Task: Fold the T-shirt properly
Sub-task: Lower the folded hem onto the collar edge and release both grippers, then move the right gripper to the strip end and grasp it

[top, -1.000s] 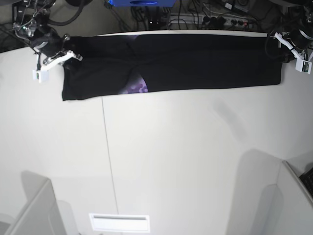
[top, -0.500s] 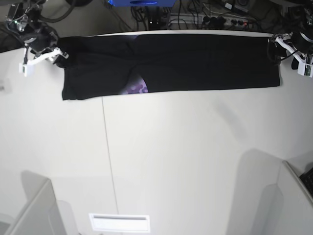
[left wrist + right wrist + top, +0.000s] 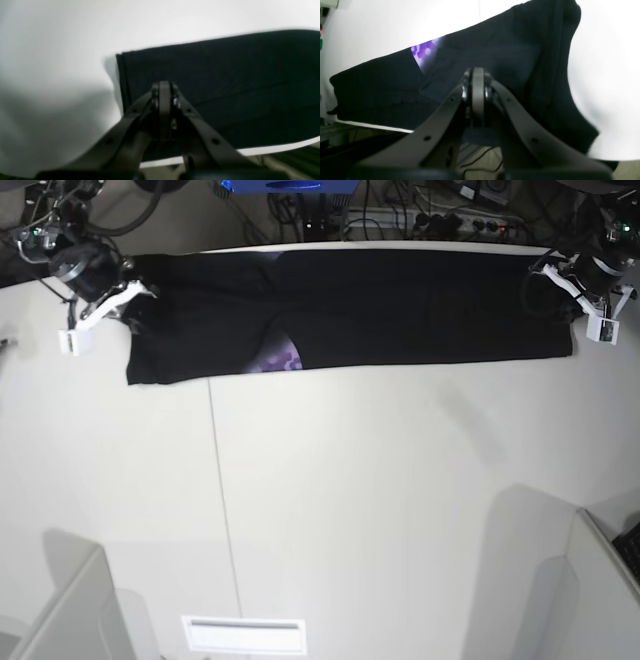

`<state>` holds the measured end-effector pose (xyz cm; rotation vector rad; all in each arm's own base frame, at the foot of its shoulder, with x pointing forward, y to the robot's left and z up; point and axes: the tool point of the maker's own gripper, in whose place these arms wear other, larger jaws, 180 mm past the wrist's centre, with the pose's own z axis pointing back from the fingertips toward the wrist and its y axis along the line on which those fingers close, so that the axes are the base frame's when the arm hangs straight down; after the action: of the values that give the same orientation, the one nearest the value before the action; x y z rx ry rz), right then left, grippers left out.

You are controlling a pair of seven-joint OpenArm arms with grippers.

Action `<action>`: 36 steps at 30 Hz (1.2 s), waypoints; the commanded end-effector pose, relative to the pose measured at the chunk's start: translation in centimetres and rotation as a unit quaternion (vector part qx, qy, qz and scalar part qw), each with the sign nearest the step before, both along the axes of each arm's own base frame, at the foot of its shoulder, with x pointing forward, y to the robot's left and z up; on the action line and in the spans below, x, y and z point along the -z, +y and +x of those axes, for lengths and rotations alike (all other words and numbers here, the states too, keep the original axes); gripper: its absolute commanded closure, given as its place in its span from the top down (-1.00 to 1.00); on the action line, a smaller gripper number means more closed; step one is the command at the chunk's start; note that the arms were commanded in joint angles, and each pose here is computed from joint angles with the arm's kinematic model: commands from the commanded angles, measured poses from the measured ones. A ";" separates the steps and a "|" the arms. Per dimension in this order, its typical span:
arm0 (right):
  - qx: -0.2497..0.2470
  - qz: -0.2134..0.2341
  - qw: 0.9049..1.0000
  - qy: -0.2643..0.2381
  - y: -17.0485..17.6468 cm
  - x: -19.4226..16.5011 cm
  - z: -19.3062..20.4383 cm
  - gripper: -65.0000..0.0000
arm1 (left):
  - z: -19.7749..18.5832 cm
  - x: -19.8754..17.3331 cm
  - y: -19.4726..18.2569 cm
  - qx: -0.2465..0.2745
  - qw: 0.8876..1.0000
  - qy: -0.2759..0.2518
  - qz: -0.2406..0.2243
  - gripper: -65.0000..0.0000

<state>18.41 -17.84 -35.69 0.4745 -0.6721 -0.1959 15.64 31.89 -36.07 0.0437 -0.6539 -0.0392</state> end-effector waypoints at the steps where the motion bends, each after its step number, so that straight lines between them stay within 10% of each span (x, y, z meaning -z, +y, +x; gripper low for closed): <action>1: -0.005 0.001 1.000 -0.013 0.2 -0.5 0.6 -1.00 | 0.4 0.1 0.3 -0.006 1.000 -0.005 0.008 -1.00; 16: 0.014 -0.063 0.994 0.087 -2.5 8.4 1.8 -1.00 | 0.4 6.0 2.1 -0.066 0.996 0.055 -0.007 -1.00; 36: 0.033 -0.061 0.998 0.000 -2.5 2.8 10.1 -1.00 | 8.0 2.4 5.2 -0.075 0.997 -0.008 0.032 -1.00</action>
<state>27.87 -19.94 -39.39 0.3431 -0.6621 -0.2292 22.66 36.26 -40.08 0.1323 -0.6118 0.0909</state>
